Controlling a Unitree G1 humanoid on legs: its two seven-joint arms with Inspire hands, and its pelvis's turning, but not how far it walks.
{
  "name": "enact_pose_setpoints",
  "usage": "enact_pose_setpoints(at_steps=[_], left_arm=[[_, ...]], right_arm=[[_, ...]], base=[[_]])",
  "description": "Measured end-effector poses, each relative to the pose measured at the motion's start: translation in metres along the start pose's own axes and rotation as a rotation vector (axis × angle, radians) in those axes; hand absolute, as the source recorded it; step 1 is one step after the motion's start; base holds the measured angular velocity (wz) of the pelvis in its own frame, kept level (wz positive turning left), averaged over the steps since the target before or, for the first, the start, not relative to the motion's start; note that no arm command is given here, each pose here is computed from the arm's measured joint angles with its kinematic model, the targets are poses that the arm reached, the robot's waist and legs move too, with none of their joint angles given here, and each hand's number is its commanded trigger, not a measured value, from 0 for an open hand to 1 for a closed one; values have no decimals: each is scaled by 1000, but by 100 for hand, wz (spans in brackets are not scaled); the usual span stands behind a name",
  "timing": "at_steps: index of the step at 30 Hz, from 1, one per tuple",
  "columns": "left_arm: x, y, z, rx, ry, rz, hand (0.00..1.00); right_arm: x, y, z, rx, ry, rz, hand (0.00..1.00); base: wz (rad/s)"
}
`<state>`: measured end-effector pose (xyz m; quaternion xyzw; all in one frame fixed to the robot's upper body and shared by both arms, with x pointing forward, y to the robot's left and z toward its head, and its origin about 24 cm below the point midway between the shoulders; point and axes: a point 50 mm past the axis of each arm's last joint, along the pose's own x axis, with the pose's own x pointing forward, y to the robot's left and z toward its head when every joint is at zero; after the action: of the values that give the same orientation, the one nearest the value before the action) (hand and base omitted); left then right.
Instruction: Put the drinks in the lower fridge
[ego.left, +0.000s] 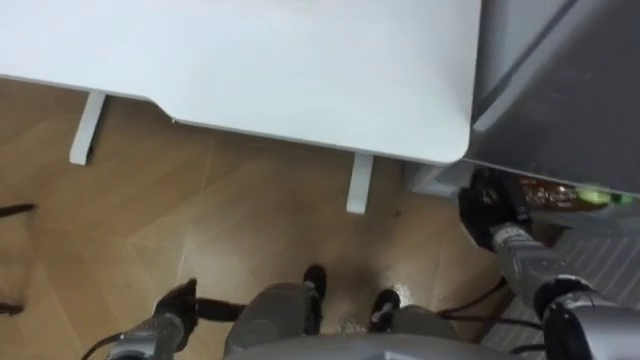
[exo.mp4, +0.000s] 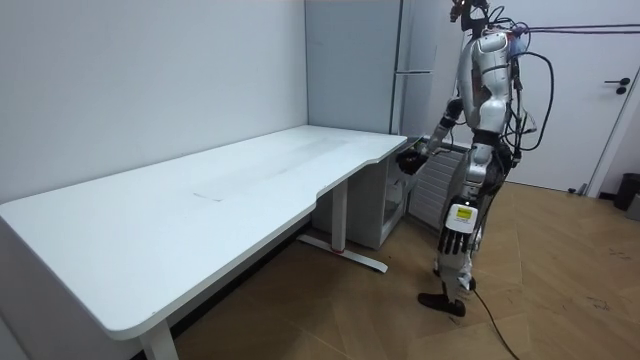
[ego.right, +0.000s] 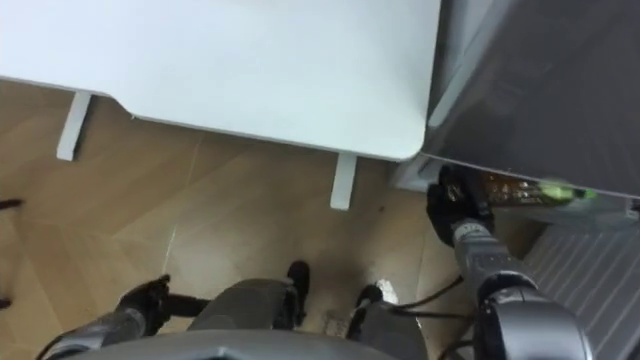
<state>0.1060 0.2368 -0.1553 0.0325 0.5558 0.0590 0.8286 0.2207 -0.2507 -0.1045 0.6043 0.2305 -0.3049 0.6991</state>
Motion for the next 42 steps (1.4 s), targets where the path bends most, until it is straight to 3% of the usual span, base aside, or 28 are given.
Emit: enact_pose_setpoints(at_steps=[5, 15, 16, 17, 18, 22, 29, 42], left_arm=[[3, -3, 12, 45, -10, -6, 0], [5, -6, 35, 67, -68, -8, 0], [5, -6, 37, 69, -73, -7, 0], [5, -6, 38, 69, -75, -8, 0], [5, -6, 38, 69, -75, -8, 0], [5, -1, 38, 73, -74, 12, 0], [3, 12, 40, 84, -87, 51, 0], [3, 14, 40, 81, -91, 77, 0]], right_arm=[[5, 29, 17, 7, -39, 52, 100], [8, 51, 20, 2, -34, 59, 100], [8, 52, 20, -8, -28, 59, 93], [9, 56, 22, -10, -26, 61, 6], [9, 59, 23, -12, -27, 64, 0], [9, 79, 33, -8, -47, 93, 0], [7, 89, 44, -8, -72, 35, 0], [6, 91, 55, 23, -126, -12, 0]], base=[[3], [-3], [-5], [-6], [-6], [-5], [-1], [2]])
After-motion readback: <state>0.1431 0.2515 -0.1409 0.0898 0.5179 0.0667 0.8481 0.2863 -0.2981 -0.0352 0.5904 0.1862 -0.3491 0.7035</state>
